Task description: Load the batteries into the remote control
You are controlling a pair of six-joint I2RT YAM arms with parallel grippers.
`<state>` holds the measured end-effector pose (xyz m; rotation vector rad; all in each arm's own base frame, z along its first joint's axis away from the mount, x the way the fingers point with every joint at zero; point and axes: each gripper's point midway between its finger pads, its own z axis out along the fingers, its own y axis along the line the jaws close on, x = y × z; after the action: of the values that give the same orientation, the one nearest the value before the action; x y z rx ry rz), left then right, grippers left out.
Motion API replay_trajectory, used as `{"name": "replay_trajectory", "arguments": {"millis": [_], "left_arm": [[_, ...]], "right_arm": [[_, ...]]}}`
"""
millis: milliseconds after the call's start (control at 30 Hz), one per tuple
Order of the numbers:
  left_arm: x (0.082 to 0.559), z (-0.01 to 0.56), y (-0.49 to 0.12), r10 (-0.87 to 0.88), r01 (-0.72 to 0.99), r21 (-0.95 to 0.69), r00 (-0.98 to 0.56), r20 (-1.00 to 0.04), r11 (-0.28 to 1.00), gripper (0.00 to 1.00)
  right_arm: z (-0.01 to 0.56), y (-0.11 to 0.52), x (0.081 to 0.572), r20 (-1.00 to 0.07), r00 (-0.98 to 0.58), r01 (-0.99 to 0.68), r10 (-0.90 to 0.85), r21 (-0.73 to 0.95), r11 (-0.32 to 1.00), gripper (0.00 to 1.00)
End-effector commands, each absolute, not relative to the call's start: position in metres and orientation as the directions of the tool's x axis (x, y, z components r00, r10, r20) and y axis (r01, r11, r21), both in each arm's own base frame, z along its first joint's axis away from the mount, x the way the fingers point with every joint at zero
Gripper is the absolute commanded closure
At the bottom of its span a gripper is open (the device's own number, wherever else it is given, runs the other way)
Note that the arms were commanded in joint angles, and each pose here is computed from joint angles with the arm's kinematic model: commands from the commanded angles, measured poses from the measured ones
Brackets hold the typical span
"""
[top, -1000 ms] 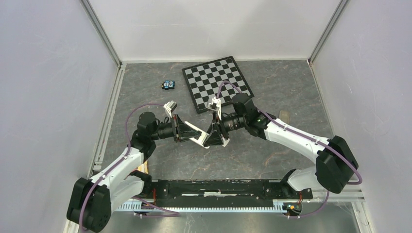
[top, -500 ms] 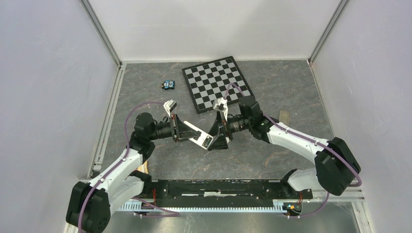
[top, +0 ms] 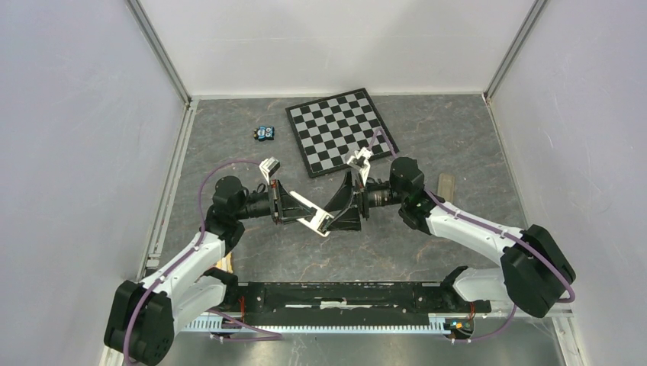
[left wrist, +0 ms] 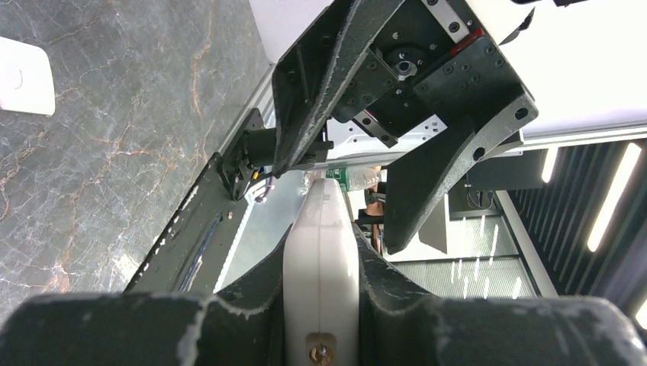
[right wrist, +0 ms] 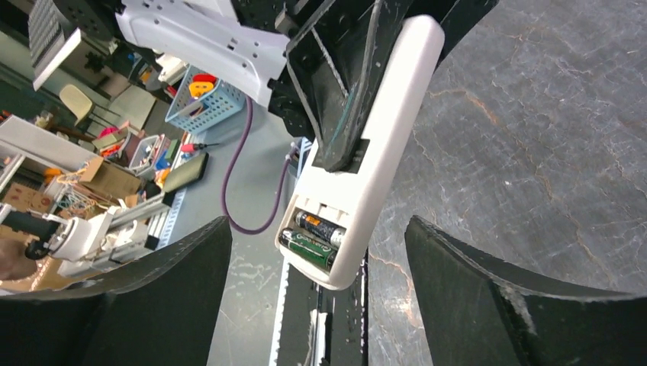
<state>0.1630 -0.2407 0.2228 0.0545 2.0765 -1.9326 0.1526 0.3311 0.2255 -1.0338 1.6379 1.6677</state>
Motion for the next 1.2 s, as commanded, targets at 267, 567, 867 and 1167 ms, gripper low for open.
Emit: {"name": "replay_trajectory", "arguments": {"millis": [267, 567, 867, 1167], "left_arm": [[0.163, 0.234, -0.241, -0.166, 0.298, -0.952, -0.937, -0.306, 0.074, 0.98], [0.161, 0.237, -0.241, -0.167, 0.305, -0.95, -0.935, -0.312, 0.068, 0.98], [0.161, 0.24, -0.24, -0.176, 0.315, -0.947, -0.93, -0.322, 0.066, 0.98], [0.164, 0.231, -0.24, -0.179, 0.326, -0.939, -0.923, -0.34, 0.107, 0.98]], "right_arm": [[0.217, 0.34, 0.163, -0.837, -0.528, -0.846, -0.143, 0.533, 0.004, 0.24], [0.194, 0.341, 0.178, -0.816, -0.545, -0.838, -0.19, 0.532, 0.12, 0.51], [0.175, 0.33, 0.194, -0.824, -0.511, -0.854, -0.243, 0.456, 0.25, 0.55], [0.206, 0.32, 0.199, -0.895, -0.401, -0.899, -0.196, 0.342, 0.274, 0.23]]}}
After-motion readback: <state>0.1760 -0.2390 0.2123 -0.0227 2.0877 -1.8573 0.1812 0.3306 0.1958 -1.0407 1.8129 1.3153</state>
